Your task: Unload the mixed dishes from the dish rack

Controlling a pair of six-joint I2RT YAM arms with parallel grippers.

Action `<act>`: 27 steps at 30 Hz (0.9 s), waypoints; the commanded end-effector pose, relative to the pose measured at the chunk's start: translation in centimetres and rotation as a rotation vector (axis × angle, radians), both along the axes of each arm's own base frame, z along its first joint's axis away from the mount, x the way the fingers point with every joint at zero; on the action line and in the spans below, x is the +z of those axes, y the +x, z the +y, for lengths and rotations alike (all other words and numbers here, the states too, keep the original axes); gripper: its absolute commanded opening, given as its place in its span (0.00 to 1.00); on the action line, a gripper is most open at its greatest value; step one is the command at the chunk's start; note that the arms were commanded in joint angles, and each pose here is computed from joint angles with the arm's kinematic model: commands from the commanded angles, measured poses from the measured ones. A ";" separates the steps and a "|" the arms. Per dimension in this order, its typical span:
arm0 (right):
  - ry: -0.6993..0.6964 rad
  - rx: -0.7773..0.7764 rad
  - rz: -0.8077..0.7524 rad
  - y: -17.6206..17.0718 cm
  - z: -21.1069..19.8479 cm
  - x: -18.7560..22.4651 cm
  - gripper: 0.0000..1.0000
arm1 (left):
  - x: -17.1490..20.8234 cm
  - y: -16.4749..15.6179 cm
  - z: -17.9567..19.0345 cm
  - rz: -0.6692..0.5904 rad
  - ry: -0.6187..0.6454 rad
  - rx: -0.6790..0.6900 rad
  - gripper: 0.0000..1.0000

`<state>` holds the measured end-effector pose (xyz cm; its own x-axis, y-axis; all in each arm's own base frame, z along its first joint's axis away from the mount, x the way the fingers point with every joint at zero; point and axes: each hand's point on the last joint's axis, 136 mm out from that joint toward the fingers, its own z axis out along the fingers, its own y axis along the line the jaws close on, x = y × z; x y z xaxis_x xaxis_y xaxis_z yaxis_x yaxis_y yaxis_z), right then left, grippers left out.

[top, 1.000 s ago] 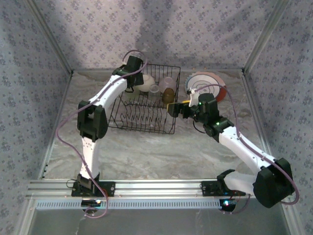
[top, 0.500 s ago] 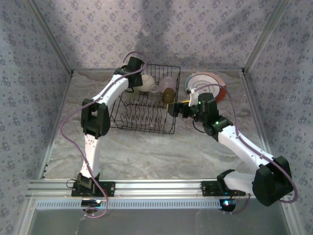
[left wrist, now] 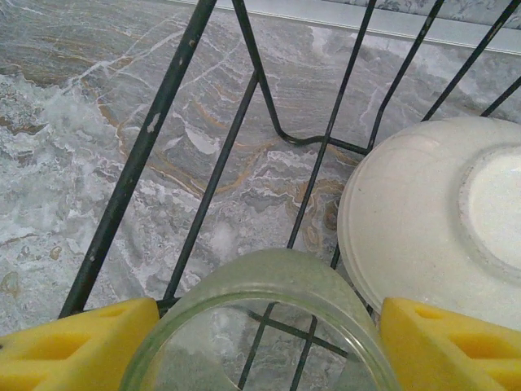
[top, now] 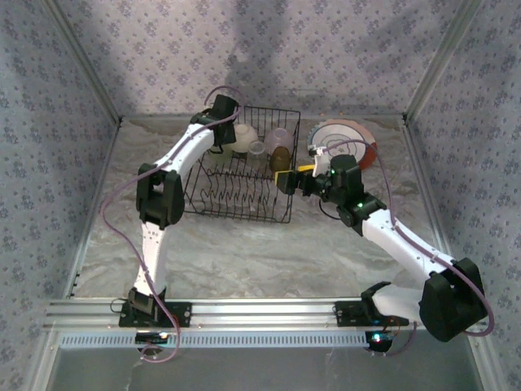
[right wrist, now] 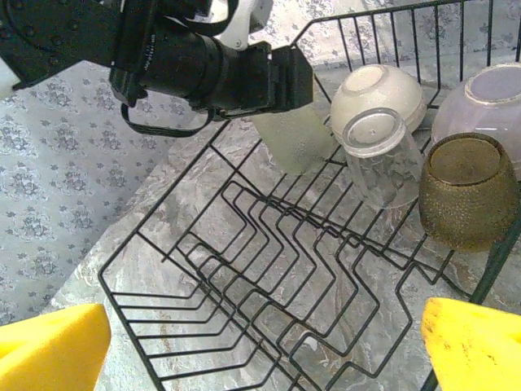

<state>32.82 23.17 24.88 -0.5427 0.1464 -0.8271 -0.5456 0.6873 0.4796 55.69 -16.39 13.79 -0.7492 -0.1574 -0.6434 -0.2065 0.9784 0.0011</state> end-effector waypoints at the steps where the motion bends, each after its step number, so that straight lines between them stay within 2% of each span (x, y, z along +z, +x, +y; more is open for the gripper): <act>1: 0.019 0.017 -0.001 -0.1 0.3 0.0 1.00 | -0.5 0.2 0.3 0.021 -0.010 0.011 0.68; 5: 0.020 0.016 0.005 0.0 0.4 -0.2 1.00 | -0.5 0.2 0.2 0.020 -0.013 0.011 0.64; 18: 0.019 0.016 0.016 0.1 0.5 -0.5 1.00 | 1.6 -0.9 0.8 0.011 -0.017 0.022 0.29; 27: 0.017 0.015 0.021 0.2 0.5 -0.7 1.00 | 4.9 -2.6 1.4 -0.036 -0.040 0.015 0.24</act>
